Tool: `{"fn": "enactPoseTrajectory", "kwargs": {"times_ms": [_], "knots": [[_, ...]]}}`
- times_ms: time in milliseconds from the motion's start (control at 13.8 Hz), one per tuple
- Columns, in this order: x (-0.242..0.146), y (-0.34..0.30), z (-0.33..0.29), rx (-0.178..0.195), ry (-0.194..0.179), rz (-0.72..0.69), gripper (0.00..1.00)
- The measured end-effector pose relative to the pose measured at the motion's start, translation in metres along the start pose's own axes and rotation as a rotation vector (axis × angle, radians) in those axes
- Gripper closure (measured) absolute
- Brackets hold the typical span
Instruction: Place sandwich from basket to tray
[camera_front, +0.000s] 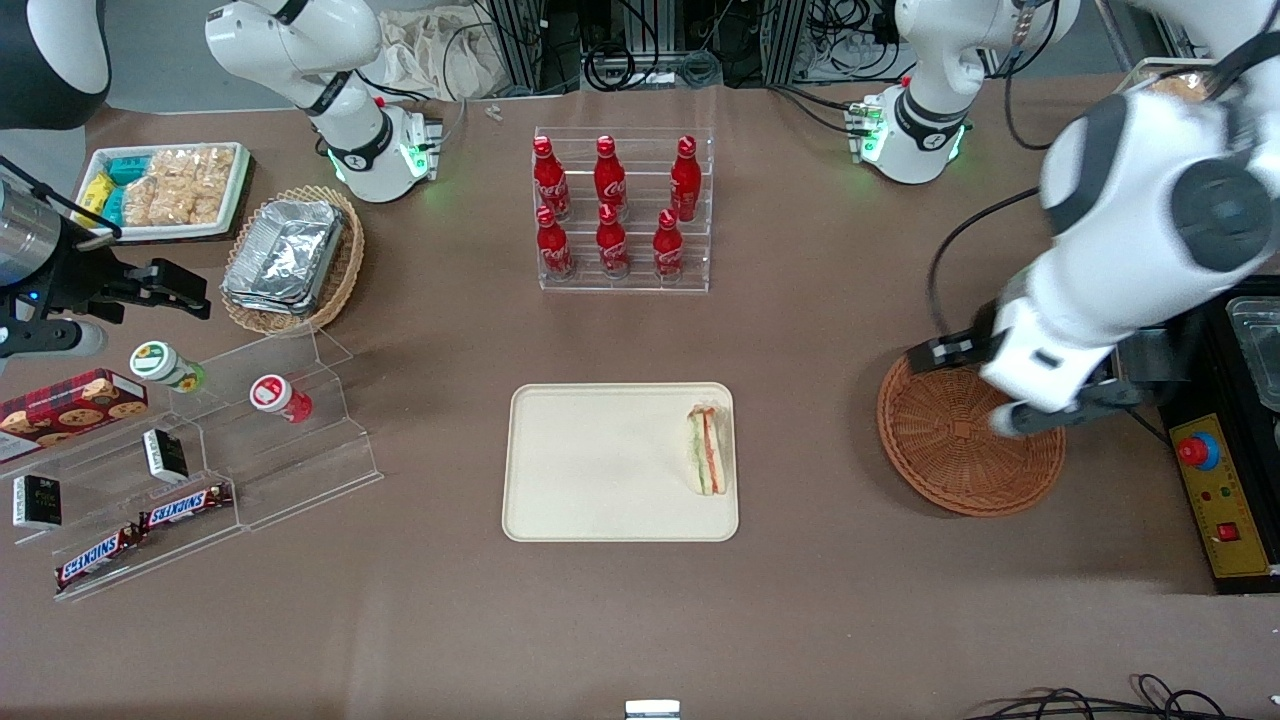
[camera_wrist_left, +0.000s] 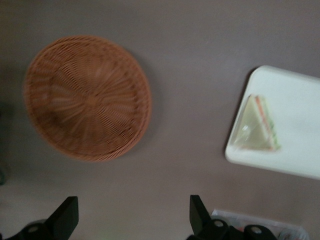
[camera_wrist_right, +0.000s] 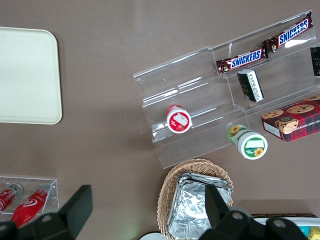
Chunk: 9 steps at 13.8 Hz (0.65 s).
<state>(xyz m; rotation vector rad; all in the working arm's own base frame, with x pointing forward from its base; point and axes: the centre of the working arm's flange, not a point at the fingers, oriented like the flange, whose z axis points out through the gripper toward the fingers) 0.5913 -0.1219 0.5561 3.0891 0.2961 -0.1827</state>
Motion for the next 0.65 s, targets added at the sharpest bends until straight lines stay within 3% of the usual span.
{"fn": "enactPoseTrajectory", "kwargs": {"times_ms": [218,435,653], "knots": [[-0.034,-0.035,-0.042,0.021,-0.031,0.028,0.00],[-0.056,-0.051,-0.067,0.018,0.000,0.015,0.00],[-0.061,-0.060,-0.072,0.017,0.006,0.033,0.00]]}}
